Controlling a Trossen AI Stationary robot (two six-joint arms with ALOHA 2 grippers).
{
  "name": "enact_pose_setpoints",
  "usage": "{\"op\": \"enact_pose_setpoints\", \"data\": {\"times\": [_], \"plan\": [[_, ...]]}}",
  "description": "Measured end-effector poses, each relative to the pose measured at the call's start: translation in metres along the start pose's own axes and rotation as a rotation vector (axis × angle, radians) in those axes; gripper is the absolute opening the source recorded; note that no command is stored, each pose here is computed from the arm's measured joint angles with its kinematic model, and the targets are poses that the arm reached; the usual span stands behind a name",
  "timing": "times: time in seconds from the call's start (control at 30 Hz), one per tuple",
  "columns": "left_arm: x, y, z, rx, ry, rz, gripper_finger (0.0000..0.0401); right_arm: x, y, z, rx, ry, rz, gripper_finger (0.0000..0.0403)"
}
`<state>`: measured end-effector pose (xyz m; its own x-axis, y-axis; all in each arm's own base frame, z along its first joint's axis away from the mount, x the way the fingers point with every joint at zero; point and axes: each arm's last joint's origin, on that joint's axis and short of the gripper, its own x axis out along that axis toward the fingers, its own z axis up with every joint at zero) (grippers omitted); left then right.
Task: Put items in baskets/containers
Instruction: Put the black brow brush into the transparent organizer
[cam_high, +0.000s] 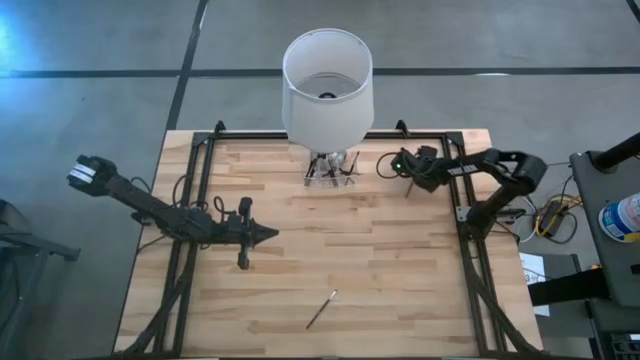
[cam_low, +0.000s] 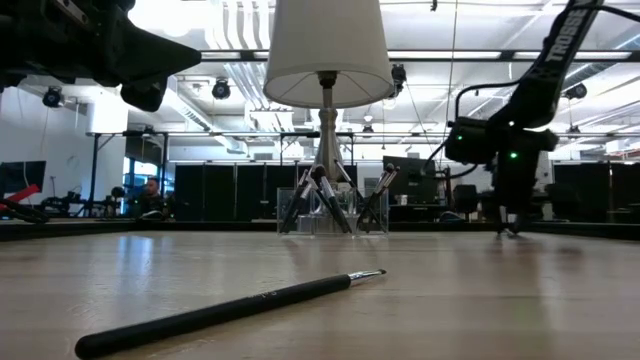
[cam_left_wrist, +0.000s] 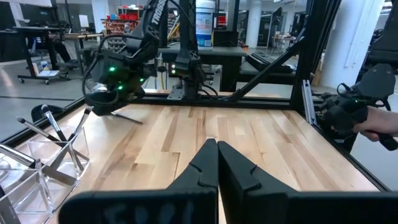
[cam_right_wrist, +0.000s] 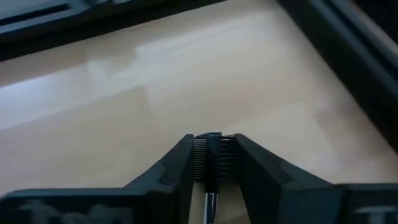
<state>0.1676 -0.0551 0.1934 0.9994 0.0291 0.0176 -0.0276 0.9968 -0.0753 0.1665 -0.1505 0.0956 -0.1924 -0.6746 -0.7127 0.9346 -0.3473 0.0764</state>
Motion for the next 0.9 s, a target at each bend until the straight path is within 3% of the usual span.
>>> {"op": "enact_pose_setpoints", "data": {"times": [0.23, 0.53, 0.9], "plan": [[0.000, 0.000, 0.000, -0.004, 0.000, 0.000, 0.0000, 0.002, 0.016, 0.000, -0.077, 0.031, 0.031, 0.0064], [0.000, 0.000, 0.000, -0.005, 0.000, 0.000, 0.0000, -0.012, 0.016, 0.005, -0.133, 0.090, 0.125, 0.0022], [0.000, 0.000, 0.000, -0.015, 0.002, 0.000, 0.0000, -0.046, 0.019, 0.016, -0.227, -0.052, 0.232, 0.0015]]}}
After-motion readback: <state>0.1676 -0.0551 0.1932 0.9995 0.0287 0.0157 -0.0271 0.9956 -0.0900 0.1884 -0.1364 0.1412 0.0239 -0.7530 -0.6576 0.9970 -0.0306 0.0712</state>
